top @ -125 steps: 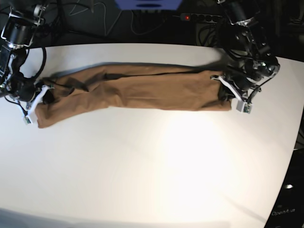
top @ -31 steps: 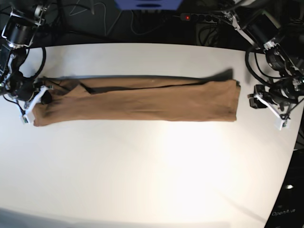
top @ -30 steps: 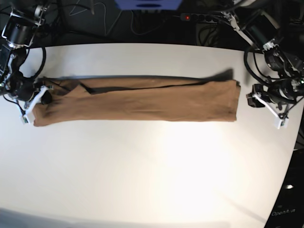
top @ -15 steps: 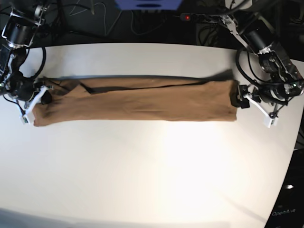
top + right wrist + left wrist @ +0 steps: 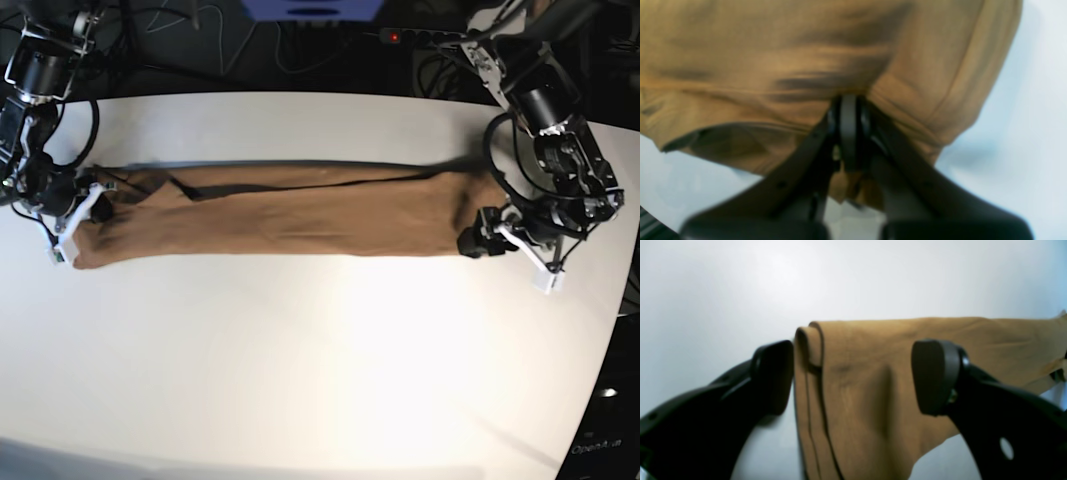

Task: Fold the T-shirt properly
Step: 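Lower the left gripper onto the strip's hem end and pinch it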

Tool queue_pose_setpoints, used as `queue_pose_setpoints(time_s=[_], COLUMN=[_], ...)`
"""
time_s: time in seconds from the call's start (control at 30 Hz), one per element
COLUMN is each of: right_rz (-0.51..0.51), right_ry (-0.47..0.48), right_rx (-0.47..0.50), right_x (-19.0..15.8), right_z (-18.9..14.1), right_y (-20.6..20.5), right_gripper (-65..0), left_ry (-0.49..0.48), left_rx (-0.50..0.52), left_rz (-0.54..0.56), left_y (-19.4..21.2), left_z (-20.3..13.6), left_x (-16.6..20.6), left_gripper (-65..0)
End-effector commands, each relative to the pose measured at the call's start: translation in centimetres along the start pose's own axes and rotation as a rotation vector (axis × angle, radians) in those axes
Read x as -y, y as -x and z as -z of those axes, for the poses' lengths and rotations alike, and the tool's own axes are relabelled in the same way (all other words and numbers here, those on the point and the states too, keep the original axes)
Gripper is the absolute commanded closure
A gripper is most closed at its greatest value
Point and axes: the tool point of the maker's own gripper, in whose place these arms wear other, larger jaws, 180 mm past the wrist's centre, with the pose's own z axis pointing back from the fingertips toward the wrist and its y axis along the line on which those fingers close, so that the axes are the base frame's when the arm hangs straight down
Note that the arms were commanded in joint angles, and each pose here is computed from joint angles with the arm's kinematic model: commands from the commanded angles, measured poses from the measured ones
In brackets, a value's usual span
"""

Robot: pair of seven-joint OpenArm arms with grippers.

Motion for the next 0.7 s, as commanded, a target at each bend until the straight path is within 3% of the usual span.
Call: queue_pose_setpoints(time_s=[0.0,0.27,0.4,0.67], right_rz=[-0.017,-0.019,-0.019,-0.019], right_ry=[0.017,0.017,0.017,0.017], right_rx=[-0.170,-0.157,-0.157,-0.157], right_x=[-0.3,-0.3,-0.3,-0.3], right_z=[0.6,0.6,0.6,0.6], right_y=[3.9,3.3,3.3,3.3], right_gripper=[-1.3,-1.3,-1.3,-1.3], left_ry=[-0.048,-0.089,-0.120,-0.164], left_rx=[-0.158,-0.178,-0.257,-0.298], left_rz=[-0.010,-0.004,-0.005,0.000], left_y=[3.6,3.8,5.5,5.7], left_z=[0.3,-0.8,-2.0,-3.6], left_x=[-0.9,-2.5,-3.8,-5.5], left_gripper=[-54.1,-54.1,-54.1,-54.1])
